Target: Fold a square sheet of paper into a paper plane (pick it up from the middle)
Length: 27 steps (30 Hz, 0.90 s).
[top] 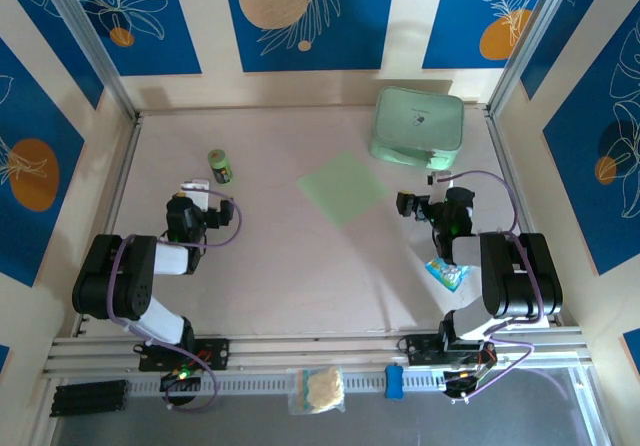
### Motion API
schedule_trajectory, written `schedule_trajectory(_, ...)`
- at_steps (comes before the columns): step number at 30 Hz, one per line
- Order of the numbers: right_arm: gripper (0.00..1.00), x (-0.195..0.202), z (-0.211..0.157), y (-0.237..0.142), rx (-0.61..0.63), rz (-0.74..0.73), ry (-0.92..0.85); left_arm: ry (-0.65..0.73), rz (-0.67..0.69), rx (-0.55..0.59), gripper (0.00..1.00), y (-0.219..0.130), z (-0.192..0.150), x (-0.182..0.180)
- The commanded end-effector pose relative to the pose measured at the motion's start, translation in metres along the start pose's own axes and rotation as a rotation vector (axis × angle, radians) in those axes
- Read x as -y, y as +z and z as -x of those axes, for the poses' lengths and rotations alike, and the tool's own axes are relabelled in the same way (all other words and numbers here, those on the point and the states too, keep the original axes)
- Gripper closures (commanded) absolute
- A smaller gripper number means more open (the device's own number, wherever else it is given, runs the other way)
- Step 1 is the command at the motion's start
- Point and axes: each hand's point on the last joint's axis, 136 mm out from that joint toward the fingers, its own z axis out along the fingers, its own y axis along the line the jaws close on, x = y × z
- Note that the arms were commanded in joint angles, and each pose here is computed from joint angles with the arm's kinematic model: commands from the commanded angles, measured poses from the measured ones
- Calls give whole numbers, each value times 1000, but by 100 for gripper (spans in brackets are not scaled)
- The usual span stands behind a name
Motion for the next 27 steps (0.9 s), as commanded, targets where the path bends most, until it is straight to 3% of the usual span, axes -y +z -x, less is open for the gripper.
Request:
schedule_trajectory(1,1,-6,15,4,44,28,-1,11,-28,34,1,4,11,5)
schedule_trajectory(21,1,-6,16,2,51,32,0,9,-12,59,0,0,14,3)
schedule_trajectory(27,1,-11,37,-12,52,3,-21,-11,50,85,0,-17,29,-8)
